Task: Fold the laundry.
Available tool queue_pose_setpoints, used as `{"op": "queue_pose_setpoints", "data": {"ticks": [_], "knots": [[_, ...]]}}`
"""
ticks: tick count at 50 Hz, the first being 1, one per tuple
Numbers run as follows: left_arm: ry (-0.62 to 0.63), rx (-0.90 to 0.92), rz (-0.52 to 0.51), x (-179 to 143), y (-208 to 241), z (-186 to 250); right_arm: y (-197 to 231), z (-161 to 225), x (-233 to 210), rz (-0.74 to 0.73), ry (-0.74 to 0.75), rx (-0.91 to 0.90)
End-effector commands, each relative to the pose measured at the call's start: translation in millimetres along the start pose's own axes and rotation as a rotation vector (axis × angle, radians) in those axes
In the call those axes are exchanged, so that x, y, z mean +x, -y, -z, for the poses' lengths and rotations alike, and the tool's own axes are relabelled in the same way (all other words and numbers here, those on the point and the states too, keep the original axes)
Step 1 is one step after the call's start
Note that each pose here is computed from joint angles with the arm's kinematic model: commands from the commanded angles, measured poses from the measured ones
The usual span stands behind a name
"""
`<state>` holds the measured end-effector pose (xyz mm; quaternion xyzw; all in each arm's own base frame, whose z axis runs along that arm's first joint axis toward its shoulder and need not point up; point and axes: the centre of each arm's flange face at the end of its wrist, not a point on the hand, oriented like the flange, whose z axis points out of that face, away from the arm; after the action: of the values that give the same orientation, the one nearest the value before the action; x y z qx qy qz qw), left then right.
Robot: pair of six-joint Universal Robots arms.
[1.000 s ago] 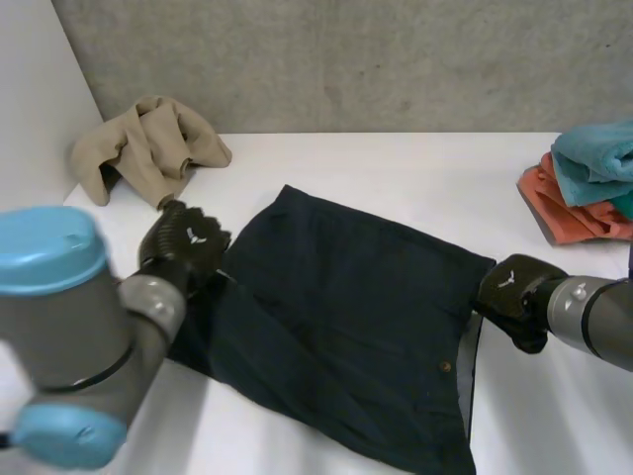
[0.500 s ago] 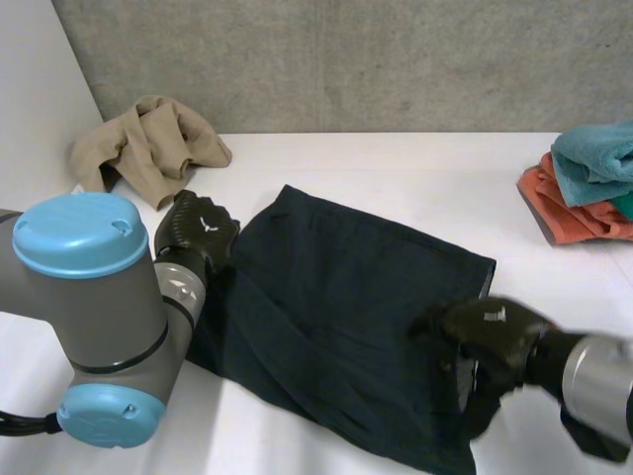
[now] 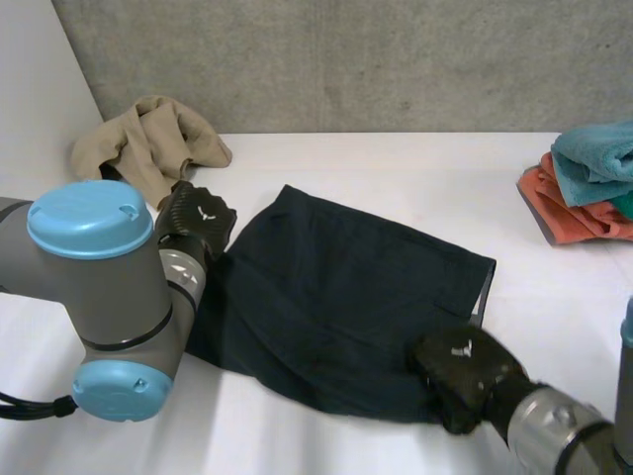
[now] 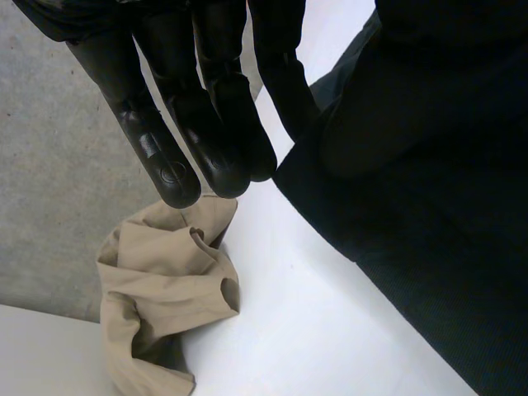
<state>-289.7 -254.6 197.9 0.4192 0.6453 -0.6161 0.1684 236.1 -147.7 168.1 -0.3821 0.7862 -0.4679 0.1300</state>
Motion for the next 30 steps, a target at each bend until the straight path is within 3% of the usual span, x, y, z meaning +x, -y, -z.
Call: {"op": "queue_pose_setpoints", "data": {"ticks": [1, 8, 18, 30], "knots": [[0.072, 0.073, 0.017, -2, 13, -29, 39, -32, 30, 0.131, -0.100, 0.141], [0.200, 0.230, 0.068, -9, 41, -77, 53, -75, 65, 0.166, -0.205, 0.113], [0.186, 0.368, 0.065, 29, 46, -138, 58, -114, 106, 0.206, -0.409, 0.090], [0.173, 0.385, 0.063, 69, 24, -170, 47, -150, 122, 0.259, -0.454, 0.110]]}}
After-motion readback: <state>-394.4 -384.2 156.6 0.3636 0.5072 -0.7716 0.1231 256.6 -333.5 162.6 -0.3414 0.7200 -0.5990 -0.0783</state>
